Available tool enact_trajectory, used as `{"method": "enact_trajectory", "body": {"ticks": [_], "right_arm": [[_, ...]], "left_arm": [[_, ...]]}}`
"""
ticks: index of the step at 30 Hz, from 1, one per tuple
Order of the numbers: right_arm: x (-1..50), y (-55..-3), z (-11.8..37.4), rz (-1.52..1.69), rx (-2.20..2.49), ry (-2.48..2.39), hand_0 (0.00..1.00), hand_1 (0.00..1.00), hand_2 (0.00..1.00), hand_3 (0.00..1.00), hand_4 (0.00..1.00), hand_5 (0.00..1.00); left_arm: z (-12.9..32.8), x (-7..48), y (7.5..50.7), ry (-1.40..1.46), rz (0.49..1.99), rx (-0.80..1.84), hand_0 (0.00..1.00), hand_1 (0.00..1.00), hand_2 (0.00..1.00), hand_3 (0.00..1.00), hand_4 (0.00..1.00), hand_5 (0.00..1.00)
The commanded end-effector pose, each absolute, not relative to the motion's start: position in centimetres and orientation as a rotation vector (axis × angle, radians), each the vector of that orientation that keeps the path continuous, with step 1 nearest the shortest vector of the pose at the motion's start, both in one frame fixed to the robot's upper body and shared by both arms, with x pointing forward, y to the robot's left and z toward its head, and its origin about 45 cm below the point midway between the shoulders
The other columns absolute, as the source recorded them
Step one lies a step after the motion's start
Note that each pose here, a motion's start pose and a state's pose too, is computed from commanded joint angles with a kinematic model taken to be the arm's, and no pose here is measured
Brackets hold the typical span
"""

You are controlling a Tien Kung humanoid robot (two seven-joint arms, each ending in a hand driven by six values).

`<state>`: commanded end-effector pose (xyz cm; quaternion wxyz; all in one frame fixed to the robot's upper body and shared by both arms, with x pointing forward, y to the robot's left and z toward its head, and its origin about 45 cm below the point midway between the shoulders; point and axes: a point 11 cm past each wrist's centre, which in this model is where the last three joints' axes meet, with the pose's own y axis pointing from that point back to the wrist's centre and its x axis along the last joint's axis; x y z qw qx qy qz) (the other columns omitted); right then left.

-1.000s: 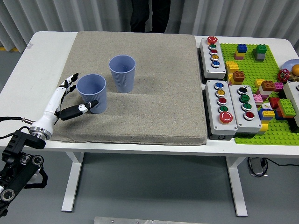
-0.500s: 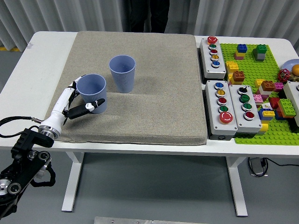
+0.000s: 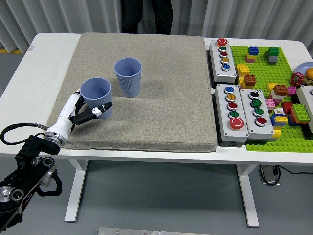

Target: Pick cup pour cup place

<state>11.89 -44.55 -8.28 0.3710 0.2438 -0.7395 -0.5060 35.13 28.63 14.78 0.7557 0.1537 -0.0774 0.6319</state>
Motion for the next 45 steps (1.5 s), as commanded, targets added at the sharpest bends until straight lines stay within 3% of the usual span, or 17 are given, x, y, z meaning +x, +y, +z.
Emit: {"method": "enact_trajectory", "body": {"ticks": [25, 26, 31, 32, 45], "right_arm": [[12.18, -44.59, -8.2, -1.296, 0.632, -1.902, 0.686, 0.638, 0.591, 0.595, 0.002, 0.18], [12.18, -44.59, -8.2, -1.296, 0.633, -1.902, 0.686, 0.638, 0.59, 0.595, 0.002, 0.177], [12.18, -44.59, -8.2, -1.295, 0.633, -1.901, 0.686, 0.638, 0.59, 0.595, 0.002, 0.177], [12.19, -44.6, -8.19, -1.295, 0.633, -1.901, 0.686, 0.638, 0.591, 0.595, 0.002, 0.179], [12.47, -44.63, -8.1, -1.293, 0.636, -1.906, 0.687, 0.638, 0.589, 0.595, 0.002, 0.18]], "left_arm": [[15.12, 36.11, 28.19, -0.204, 1.38, 0.356, 0.868, 0.873, 0.998, 0.998, 0.998, 0.5], [15.16, 36.11, 28.27, -0.206, 1.389, 0.353, 0.808, 0.822, 0.998, 0.998, 0.996, 0.481], [15.12, 36.02, 28.36, -0.21, 1.401, 0.351, 0.808, 0.822, 0.998, 0.998, 0.996, 0.481], [15.11, 36.0, 28.34, -0.21, 1.401, 0.352, 0.764, 0.756, 0.931, 0.998, 0.968, 0.447], [14.89, 35.94, 27.65, -0.208, 1.379, 0.352, 0.739, 0.699, 0.891, 0.994, 0.968, 0.452]]}}
